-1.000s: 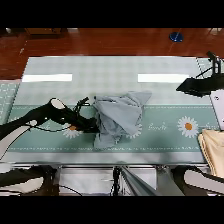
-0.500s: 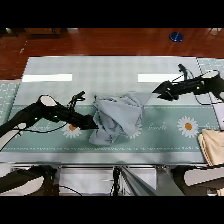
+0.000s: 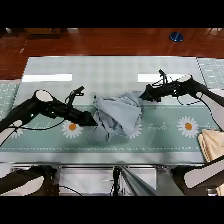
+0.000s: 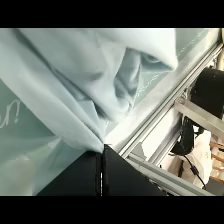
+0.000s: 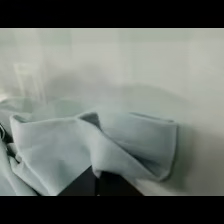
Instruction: Fold the shirts.
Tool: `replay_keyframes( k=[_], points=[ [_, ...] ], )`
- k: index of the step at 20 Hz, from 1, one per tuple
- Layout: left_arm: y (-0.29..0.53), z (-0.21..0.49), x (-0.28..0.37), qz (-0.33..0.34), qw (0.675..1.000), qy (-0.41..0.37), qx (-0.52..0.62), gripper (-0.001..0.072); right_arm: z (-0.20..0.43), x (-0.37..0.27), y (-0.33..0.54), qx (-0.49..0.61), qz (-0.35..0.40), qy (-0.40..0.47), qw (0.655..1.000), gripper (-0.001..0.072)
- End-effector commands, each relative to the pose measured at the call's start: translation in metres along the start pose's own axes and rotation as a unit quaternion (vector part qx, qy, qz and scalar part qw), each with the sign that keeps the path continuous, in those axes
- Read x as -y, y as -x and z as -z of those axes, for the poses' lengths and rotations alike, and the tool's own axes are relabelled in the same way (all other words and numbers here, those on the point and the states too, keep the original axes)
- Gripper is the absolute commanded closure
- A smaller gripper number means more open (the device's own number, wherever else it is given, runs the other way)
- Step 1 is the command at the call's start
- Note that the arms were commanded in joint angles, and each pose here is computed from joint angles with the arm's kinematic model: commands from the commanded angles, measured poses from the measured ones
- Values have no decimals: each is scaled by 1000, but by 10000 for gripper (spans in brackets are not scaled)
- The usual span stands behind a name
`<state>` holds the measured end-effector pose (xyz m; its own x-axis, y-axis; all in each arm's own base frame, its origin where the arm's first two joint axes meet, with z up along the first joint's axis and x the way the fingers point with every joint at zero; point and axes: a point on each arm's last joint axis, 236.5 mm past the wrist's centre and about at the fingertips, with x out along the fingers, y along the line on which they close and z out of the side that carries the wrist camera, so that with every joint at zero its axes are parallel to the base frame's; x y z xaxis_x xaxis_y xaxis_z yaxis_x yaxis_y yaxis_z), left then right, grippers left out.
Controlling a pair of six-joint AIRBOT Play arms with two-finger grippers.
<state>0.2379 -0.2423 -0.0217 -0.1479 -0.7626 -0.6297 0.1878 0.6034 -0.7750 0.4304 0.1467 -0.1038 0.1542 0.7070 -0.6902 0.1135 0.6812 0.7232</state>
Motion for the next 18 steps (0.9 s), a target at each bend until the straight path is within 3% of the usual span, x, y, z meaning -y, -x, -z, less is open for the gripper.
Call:
replay_keyframes(
  k=[1, 5, 8, 11, 15, 16, 18],
  points=[
    [31, -25, 29, 7, 998, -49, 34, 690, -14, -66, 44, 25, -118, 26, 992, 692],
    [136, -76, 109, -10, 970, -170, 174, 690, -24, -174, 190, 139, -203, 151, 957, 692],
    [260, -84, 189, -53, 906, -253, 334, 690, -11, -253, 321, 294, -168, 271, 901, 692],
    [380, -52, 240, -162, 814, -278, 483, 690, 15, -301, 438, 461, -64, 318, 826, 693],
    [485, 14, 226, -374, 686, -195, 593, 690, 58, -282, 522, 566, 137, 268, 767, 693],
    [487, 26, 223, -390, 679, -180, 596, 690, 70, -282, 524, 566, 153, 266, 765, 693],
    [466, 36, 229, -373, 702, -179, 579, 690, 94, -285, 514, 548, 158, 269, 777, 692]
  ],
)
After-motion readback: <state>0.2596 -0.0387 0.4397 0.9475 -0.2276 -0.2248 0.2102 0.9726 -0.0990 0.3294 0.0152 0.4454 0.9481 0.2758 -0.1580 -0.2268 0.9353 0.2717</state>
